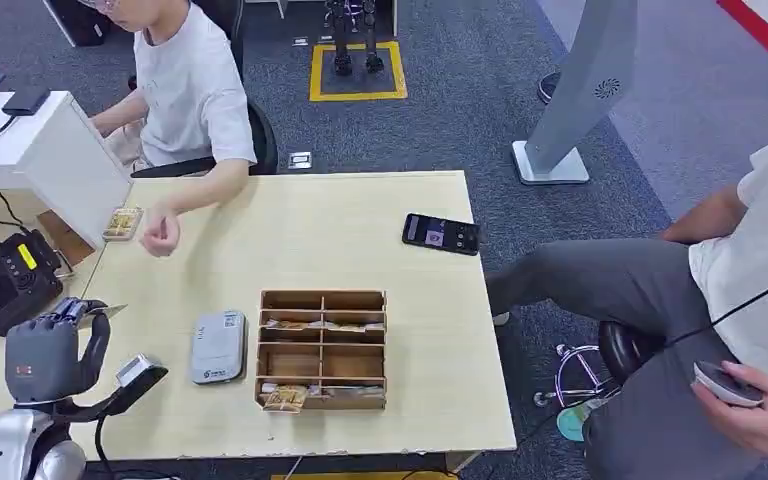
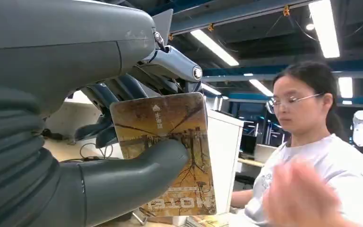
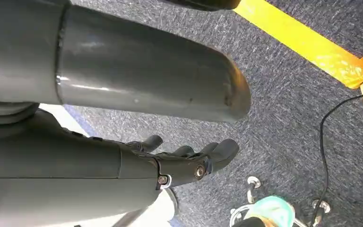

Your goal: Pass the card to the sensor for recognition and then transmit it.

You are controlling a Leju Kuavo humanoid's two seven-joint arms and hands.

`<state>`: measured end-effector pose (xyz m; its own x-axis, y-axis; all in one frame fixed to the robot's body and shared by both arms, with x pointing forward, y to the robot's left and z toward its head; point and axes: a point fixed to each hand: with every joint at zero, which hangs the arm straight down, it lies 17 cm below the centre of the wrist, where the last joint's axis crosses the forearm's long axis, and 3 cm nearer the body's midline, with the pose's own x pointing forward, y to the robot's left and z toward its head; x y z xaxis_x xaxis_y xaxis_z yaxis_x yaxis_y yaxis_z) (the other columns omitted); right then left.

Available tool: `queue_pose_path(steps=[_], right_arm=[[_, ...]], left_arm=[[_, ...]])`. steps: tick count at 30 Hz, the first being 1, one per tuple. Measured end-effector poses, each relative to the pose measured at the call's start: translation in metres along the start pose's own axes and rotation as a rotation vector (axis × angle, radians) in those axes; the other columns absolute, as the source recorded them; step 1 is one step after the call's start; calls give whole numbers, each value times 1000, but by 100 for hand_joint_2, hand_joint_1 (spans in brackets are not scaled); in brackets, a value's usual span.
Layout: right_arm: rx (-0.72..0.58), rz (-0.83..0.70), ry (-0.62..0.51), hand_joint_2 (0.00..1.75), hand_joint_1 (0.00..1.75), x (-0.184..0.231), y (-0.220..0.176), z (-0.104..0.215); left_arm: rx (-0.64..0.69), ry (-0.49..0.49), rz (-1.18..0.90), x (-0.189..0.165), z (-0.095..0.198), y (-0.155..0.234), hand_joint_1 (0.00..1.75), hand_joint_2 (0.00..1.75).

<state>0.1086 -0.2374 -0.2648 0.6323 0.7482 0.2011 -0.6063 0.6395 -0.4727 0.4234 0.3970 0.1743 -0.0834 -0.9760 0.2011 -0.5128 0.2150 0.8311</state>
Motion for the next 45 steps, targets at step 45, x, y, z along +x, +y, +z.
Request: queue_pose_path(steps=[45], right_arm=[[-36,-25,25,0,0,-8,-5,1]], left_arm=[[-216,369,790,64,41,-68,175,175]])
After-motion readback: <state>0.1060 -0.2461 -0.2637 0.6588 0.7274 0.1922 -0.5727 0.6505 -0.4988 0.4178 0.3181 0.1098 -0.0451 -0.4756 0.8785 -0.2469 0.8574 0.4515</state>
